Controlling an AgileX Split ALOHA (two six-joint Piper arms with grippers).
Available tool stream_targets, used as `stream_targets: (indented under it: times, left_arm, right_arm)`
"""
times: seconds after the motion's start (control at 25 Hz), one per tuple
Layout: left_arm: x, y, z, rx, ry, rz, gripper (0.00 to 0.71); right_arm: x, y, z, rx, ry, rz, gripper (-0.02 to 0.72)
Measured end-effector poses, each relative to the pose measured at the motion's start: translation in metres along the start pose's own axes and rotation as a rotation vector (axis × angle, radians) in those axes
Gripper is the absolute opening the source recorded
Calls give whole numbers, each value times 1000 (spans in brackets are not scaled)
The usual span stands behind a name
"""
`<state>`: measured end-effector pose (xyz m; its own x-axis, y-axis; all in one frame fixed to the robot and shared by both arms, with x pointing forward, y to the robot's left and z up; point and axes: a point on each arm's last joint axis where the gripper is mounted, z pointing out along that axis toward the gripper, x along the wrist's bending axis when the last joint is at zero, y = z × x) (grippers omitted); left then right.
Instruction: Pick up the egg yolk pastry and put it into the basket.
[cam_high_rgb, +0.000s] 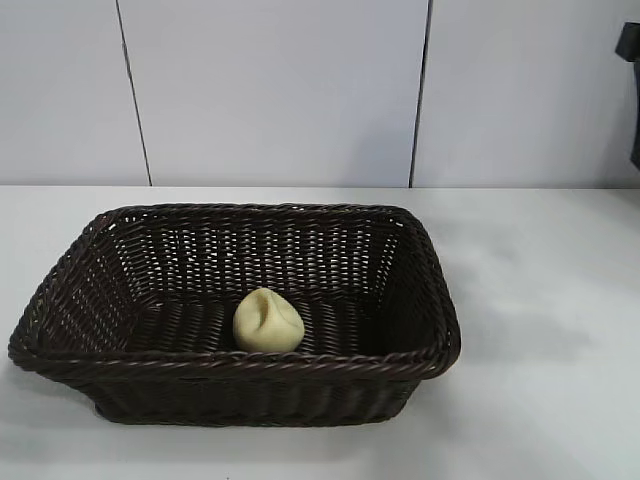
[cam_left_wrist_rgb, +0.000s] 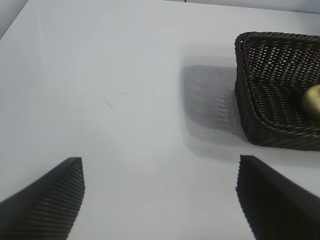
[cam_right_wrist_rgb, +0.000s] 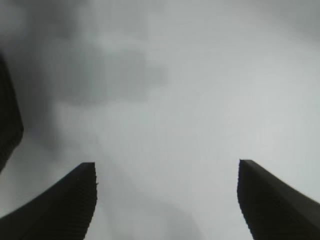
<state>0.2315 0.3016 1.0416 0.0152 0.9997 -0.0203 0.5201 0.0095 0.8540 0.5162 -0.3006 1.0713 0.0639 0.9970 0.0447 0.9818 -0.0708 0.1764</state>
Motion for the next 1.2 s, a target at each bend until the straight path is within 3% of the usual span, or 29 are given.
stream_targets:
  times: [0.24,0.68,1.2]
  left_arm:
    - [0,0,0,0,0,0,605]
    - [0,0,0,0,0,0,605]
    - [0,0,0,0,0,0,605]
  right_arm:
    - [-4,-81,-8,-18,1,-32,561]
    - [-11,-191,10,-293,4,-70,561]
    - [-13,-261,-20,-764,14,-85,561]
